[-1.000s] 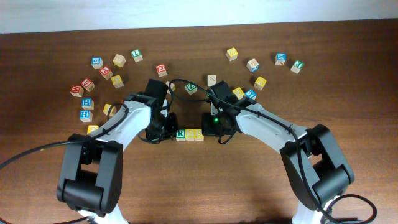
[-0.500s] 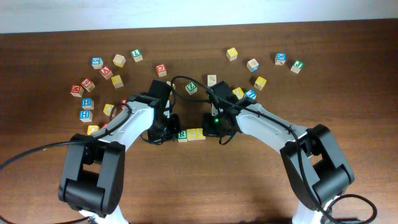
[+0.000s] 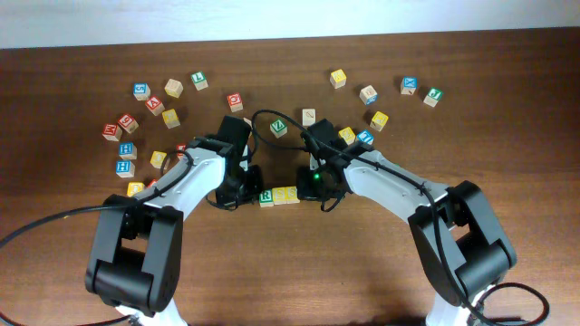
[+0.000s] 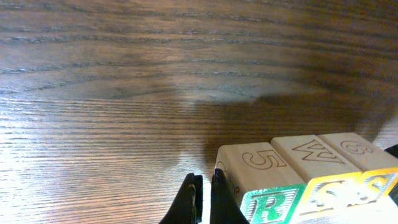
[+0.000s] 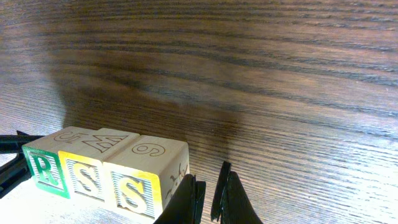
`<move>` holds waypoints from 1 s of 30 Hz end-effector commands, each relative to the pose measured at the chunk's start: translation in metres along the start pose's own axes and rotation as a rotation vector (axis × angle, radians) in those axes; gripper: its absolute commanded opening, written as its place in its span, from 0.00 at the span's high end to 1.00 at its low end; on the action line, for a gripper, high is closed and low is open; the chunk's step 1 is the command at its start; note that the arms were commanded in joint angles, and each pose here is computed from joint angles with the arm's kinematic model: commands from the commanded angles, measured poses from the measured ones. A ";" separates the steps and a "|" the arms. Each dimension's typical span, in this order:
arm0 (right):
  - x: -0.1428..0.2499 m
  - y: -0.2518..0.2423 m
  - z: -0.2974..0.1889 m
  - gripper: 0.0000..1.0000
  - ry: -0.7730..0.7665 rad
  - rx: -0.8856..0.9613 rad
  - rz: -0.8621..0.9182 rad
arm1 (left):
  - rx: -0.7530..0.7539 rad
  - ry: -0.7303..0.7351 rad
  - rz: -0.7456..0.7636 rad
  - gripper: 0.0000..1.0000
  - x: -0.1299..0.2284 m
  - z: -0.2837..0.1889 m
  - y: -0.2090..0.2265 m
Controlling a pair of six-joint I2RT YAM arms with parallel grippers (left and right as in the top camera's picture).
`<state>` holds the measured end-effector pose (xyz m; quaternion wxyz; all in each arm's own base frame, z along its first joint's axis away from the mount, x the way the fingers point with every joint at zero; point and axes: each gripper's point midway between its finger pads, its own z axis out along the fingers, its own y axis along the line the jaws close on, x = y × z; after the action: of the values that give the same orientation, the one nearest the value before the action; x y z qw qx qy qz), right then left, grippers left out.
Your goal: Spell out RSS
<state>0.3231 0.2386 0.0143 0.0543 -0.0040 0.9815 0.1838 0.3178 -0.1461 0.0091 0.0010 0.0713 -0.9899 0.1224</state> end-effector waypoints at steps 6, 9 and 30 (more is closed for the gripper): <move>0.005 -0.004 0.004 0.95 0.013 0.022 0.006 | -0.063 0.001 -0.002 1.00 0.002 -0.017 0.019; 0.006 -0.008 0.003 0.92 0.021 0.028 0.014 | -0.064 -0.010 0.000 1.00 0.004 -0.030 0.022; 0.005 -0.054 -0.009 0.92 0.077 0.090 0.119 | -0.064 0.041 0.031 1.00 0.052 -0.002 -0.014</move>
<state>0.3207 0.1863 0.0072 0.0088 0.0563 0.9871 0.1493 0.2700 -0.1684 0.0152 0.0281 0.0448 -0.9941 0.0950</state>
